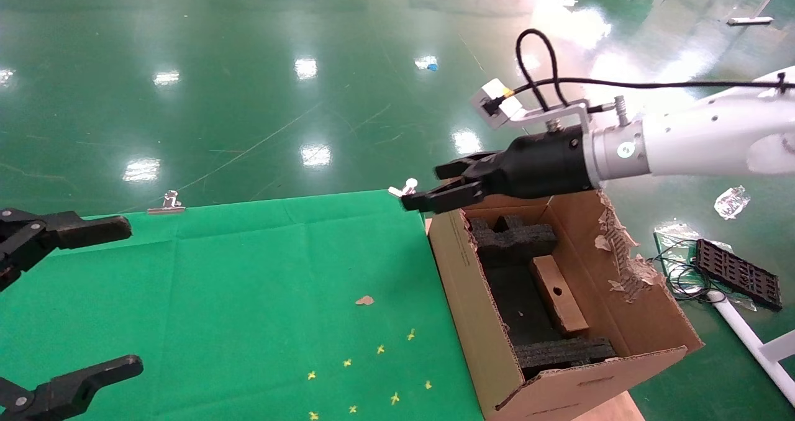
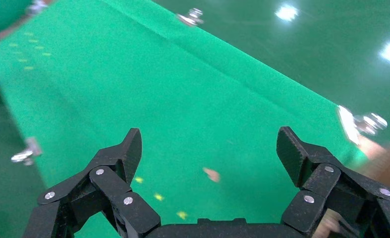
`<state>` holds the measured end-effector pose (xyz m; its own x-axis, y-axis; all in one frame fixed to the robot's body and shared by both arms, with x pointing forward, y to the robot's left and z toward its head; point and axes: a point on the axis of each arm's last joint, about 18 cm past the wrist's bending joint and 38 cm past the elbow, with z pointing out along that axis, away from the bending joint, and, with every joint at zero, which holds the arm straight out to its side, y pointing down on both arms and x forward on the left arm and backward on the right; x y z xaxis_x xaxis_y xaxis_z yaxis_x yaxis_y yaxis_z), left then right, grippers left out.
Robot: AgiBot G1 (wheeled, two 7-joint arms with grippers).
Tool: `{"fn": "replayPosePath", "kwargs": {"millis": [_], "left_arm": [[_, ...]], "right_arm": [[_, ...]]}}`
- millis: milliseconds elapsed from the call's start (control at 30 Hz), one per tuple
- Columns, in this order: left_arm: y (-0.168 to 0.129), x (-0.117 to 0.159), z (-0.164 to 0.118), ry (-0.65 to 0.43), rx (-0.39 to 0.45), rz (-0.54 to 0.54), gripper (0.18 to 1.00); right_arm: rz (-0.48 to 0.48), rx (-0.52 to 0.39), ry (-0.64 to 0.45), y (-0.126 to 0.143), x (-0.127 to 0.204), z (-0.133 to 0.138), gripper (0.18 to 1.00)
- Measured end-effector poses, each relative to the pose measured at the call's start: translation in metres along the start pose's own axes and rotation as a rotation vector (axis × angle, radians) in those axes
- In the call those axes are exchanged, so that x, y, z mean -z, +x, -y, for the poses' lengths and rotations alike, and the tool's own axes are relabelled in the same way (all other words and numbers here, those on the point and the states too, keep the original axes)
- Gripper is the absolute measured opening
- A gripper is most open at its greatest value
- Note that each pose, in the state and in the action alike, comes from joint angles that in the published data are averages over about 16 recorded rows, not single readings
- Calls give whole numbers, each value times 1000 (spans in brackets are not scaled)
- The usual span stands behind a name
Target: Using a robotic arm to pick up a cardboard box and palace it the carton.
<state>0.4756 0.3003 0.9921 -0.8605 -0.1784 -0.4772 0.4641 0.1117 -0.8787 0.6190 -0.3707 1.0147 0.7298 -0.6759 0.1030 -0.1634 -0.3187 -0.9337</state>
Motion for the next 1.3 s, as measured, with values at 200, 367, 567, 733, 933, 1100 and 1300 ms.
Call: {"fn": "replayPosePath", "kwargs": {"millis": [200, 367, 567, 733, 933, 1100, 1300], "left_arm": [[0, 0, 0, 0, 0, 0, 1001], [0, 0, 0, 0, 0, 0, 1001], [0, 0, 0, 0, 0, 0, 1001], [0, 0, 0, 0, 0, 0, 1001], [0, 0, 0, 0, 0, 0, 1001], [0, 0, 0, 0, 0, 0, 1001], [0, 0, 0, 0, 0, 0, 1001]], "right_arm": [[114, 67, 79, -28, -8, -4, 1000], [196, 126, 149, -50, -9, -6, 1000], [278, 201, 234, -76, -3, -9, 1000], [335, 268, 305, -97, 5, -12, 1000], [391, 355, 388, -122, 19, -16, 1000], [426, 423, 445, -140, 32, -20, 1000], [451, 479, 490, -155, 43, -23, 1000]]}}
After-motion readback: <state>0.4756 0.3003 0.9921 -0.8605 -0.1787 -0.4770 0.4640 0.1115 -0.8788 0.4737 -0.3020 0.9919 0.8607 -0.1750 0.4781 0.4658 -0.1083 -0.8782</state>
